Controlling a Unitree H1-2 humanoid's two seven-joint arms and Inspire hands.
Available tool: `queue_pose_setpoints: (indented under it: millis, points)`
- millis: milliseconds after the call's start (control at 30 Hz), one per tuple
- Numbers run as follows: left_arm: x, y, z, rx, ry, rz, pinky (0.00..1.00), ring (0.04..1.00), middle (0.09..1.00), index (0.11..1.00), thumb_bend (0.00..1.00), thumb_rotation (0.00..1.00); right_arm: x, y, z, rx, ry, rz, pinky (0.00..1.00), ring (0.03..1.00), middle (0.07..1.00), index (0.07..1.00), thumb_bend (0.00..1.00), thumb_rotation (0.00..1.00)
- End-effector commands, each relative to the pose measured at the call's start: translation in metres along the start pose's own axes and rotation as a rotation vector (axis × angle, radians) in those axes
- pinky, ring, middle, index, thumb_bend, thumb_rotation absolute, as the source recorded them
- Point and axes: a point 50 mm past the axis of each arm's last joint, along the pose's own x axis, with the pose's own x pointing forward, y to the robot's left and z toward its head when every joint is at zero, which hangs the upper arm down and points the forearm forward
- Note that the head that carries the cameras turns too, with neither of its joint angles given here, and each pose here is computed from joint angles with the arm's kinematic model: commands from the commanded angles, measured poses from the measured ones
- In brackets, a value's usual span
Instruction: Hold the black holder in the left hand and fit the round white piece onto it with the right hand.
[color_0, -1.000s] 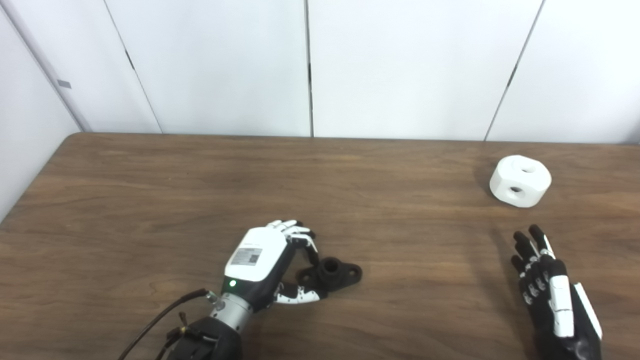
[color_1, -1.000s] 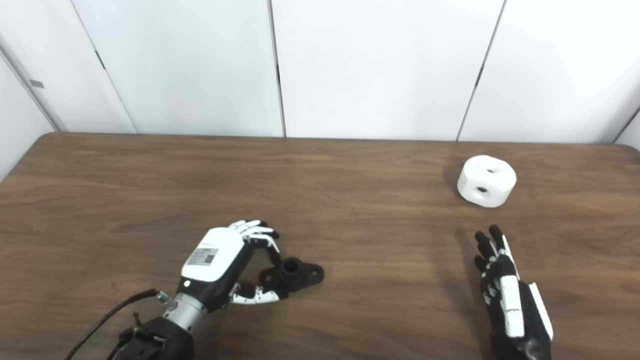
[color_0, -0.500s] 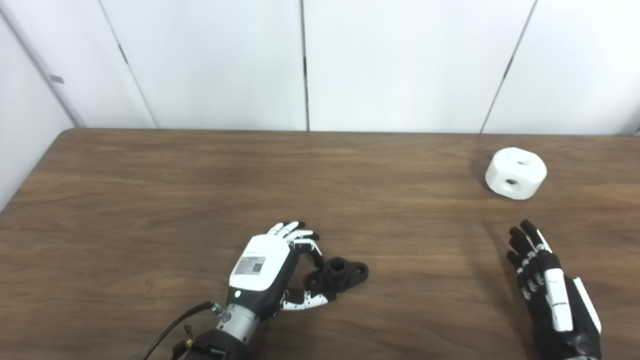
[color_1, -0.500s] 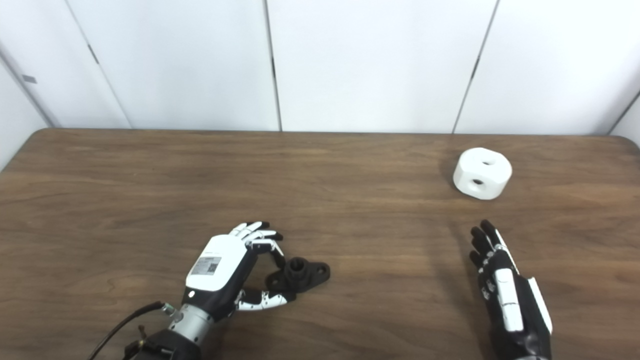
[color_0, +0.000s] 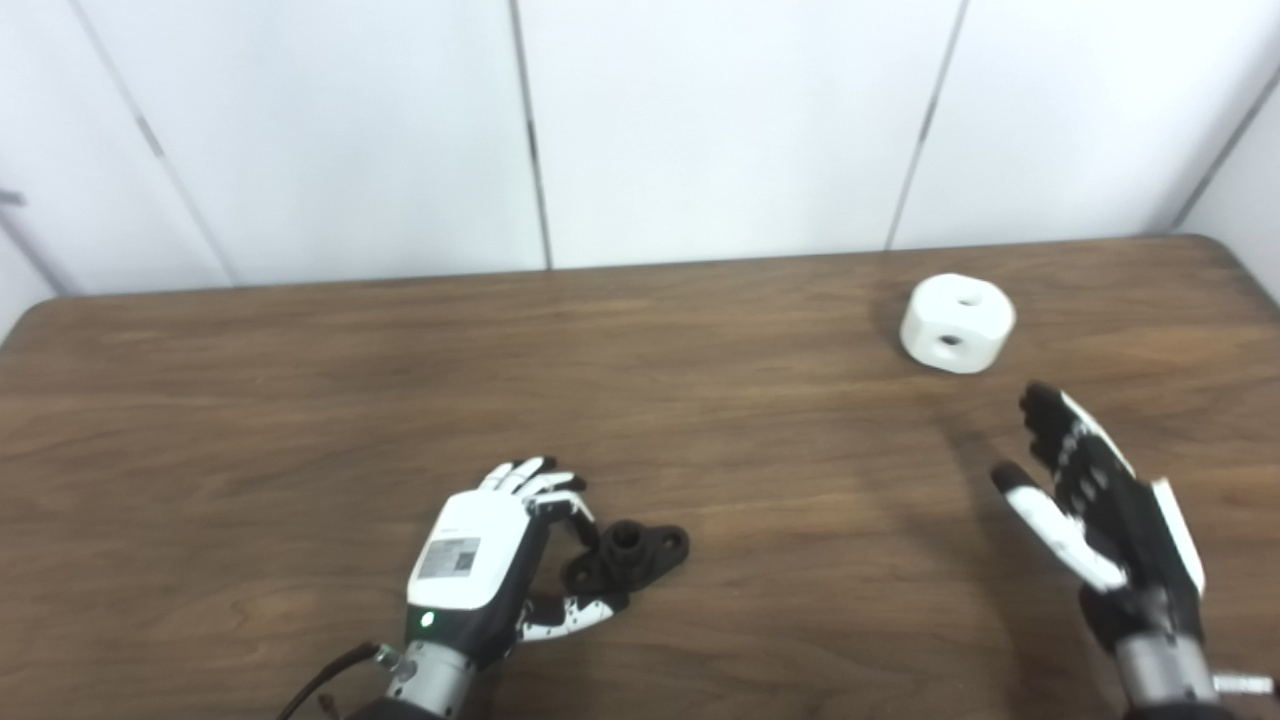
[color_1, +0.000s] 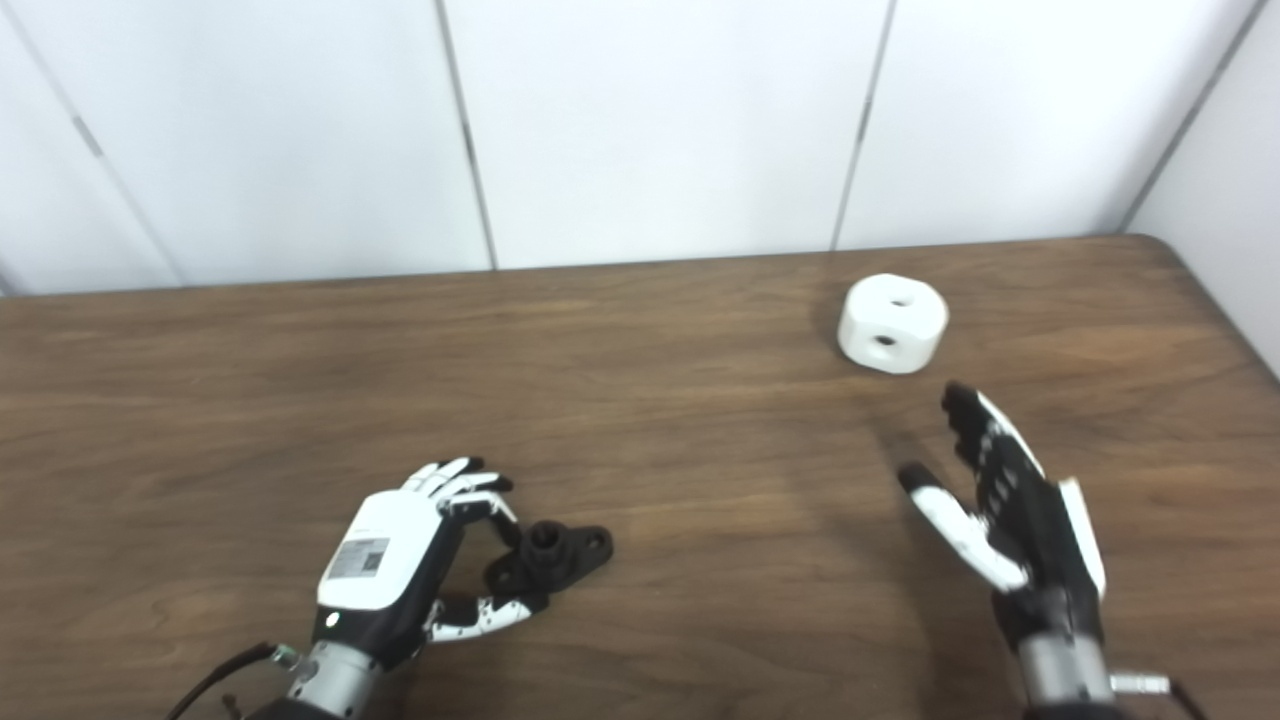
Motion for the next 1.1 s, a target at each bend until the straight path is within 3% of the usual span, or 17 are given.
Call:
queue_pose_setpoints:
  millis: [0,133,433,600,967,1067]
  points:
    - [-0.007,-0.005,-0.003,0.009,-0.012,-0.051,0.92,0.893,0.794,0.487,0.52,0.06,0.018,-0.011,0.025,-0.075,-0.096,-0.017,0.97,0.951,0.9,0.889,0.66,0.43]
    - [-0.009,-0.006,-0.013,0.011,-0.016,-0.047,0.9,0.873,0.786,0.486,0.52,0.06,0.042,-0.018,0.041,-0.204,-0.119,-0.049,1.0,0.969,0.916,0.9,0.72,0.34]
    - [-0.011,-0.002,-0.028,0.008,-0.017,-0.043,0.87,0.854,0.771,0.486,0.52,0.06,0.1,-0.024,0.068,-0.547,-0.054,-0.115,0.87,0.909,0.913,0.871,0.85,0.39]
    - [-0.013,0.001,-0.034,0.007,-0.018,-0.043,0.86,0.85,0.768,0.486,0.52,0.06,0.127,-0.026,0.075,-0.607,-0.053,-0.098,0.94,0.975,0.934,0.874,0.85,0.32]
    - [-0.015,0.006,-0.043,-0.006,-0.022,-0.045,0.85,0.846,0.764,0.486,0.52,0.06,0.183,-0.017,0.074,-0.739,0.028,-0.024,0.89,0.965,0.923,0.85,0.85,0.24]
    - [-0.015,0.006,-0.044,-0.009,-0.02,-0.047,0.85,0.844,0.764,0.486,0.52,0.06,0.199,-0.017,0.069,-0.794,0.072,0.008,0.88,0.97,0.931,0.857,0.86,0.26]
